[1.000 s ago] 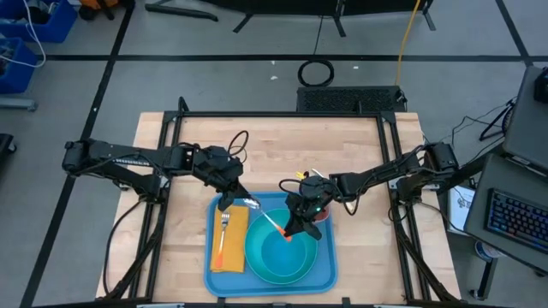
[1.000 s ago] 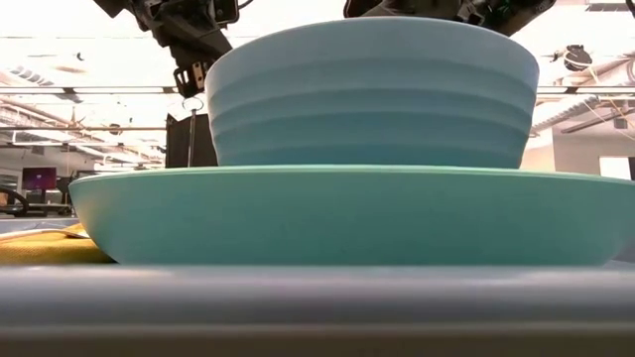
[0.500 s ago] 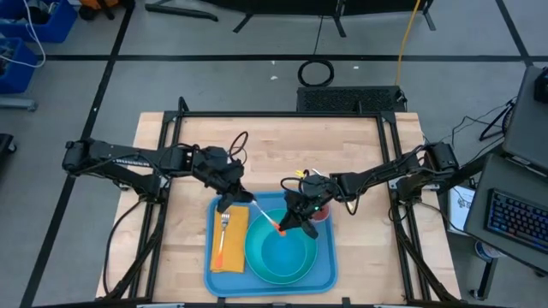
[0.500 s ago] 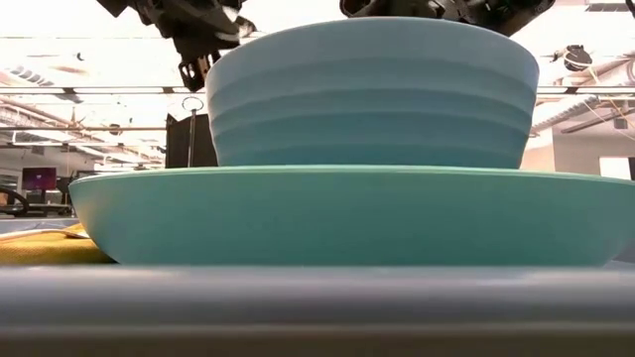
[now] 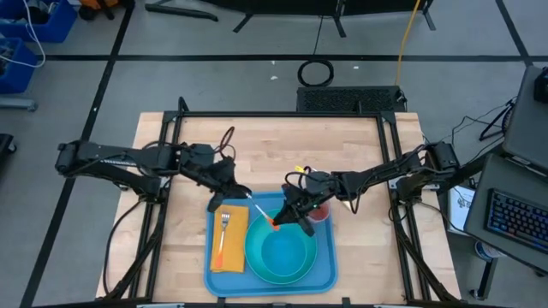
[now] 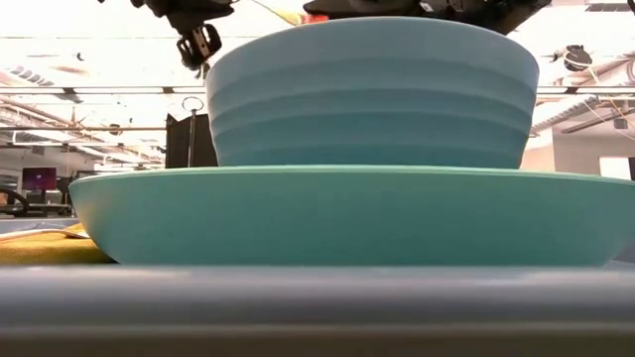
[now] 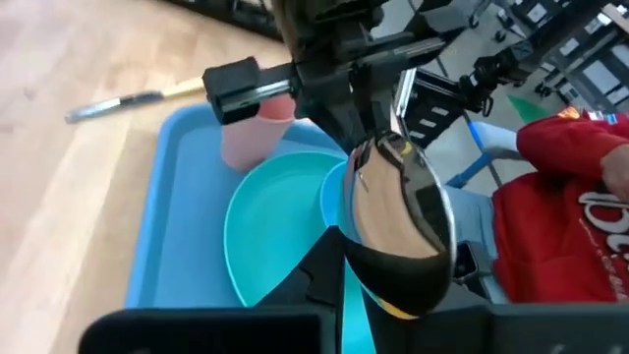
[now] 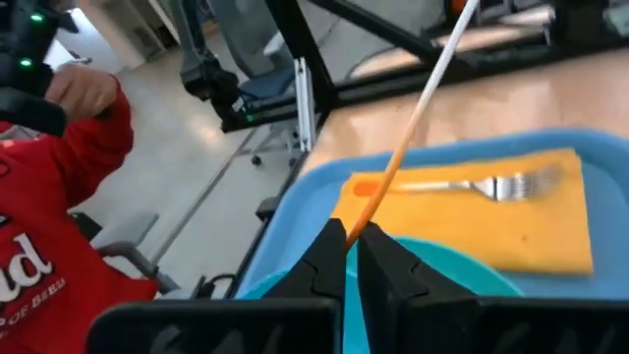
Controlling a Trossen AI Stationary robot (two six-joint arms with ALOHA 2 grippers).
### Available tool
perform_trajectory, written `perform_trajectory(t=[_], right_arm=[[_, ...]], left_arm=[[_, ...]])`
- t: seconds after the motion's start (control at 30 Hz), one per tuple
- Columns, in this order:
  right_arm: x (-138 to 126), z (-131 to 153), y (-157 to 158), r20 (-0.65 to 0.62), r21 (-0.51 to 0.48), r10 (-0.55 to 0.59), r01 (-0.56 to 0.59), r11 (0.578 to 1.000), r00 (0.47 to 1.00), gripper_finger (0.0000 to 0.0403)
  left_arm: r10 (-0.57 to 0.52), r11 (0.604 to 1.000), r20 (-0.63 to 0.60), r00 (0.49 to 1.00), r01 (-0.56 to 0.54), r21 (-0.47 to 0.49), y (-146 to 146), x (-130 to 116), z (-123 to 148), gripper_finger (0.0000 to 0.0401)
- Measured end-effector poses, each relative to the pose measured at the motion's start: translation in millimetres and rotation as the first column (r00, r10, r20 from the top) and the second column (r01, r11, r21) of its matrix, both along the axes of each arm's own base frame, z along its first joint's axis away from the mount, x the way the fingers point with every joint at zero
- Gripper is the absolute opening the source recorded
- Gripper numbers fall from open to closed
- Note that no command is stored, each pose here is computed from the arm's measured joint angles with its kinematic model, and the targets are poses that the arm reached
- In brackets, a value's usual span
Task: Set up tray
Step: Put the orange spoon on top of the yellow table napkin to the right of the orange fork
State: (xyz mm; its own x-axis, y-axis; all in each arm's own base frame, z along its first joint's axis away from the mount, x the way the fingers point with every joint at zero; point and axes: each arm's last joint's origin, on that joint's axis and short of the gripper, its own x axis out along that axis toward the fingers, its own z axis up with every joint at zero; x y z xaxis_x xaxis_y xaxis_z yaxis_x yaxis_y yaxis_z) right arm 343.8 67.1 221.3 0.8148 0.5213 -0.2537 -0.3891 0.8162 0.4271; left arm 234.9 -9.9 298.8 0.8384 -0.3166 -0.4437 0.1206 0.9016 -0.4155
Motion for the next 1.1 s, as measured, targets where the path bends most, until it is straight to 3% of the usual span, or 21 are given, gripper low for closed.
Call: perform_trajectory(t=[0.17, 0.33, 0.4, 0.6, 0.77, 0.93, 1.1], right_arm=[[-1.8, 2.4, 8.1, 0.048, -0.015, 0.090, -0.090, 0.996, 0.995, 0.0006], [-1.3, 4.3, 9.6, 0.068, -0.016, 0.069, -0.068, 0.998, 0.995, 0.0005], [-1.5, 4.1, 10.4, 0.063, -0.009, 0.070, -0.069, 0.998, 0.996, 0.0004], [-1.2, 3.5, 9.2, 0.056, -0.006, 0.058, -0.057, 0.998, 0.997, 0.0002], [-1.4, 3.1, 9.8, 0.054, -0.005, 0.059, -0.059, 0.998, 0.997, 0.0001], [-1.3, 2.5, 9.3, 0.054, -0.010, 0.058, -0.058, 0.998, 0.997, 0.0001], [-1.9, 0.1, 9.3, 0.035, -0.022, 0.062, -0.061, 0.998, 0.997, 0.0000]], left_arm=[[0.011, 0.999, 0.056, 0.998, -0.013, 0.030, -2.1, -13.1, 11.8, 0.0036], [0.031, 0.997, 0.038, 0.999, -0.034, 0.076, -8.2, -21.7, 12.9, 0.0029], [0.011, 0.998, -0.016, 1.000, -0.011, 0.056, -9.9, -23.6, 8.7, 0.0011], [0.020, 0.999, -0.105, 0.994, -0.016, 0.037, -17.9, -26.8, 1.7, 0.0006], [0.008, 0.997, -0.163, 0.987, -0.021, -0.076, -26.7, -23.5, -2.0, 0.0005], [0.078, 0.992, -0.245, 0.966, -0.100, -0.080, -34.0, -20.0, -18.1, 0.0004], [0.157, 0.964, -0.380, 0.912, -0.225, -0.142, -36.7, -23.2, -55.0, 0.0004]])
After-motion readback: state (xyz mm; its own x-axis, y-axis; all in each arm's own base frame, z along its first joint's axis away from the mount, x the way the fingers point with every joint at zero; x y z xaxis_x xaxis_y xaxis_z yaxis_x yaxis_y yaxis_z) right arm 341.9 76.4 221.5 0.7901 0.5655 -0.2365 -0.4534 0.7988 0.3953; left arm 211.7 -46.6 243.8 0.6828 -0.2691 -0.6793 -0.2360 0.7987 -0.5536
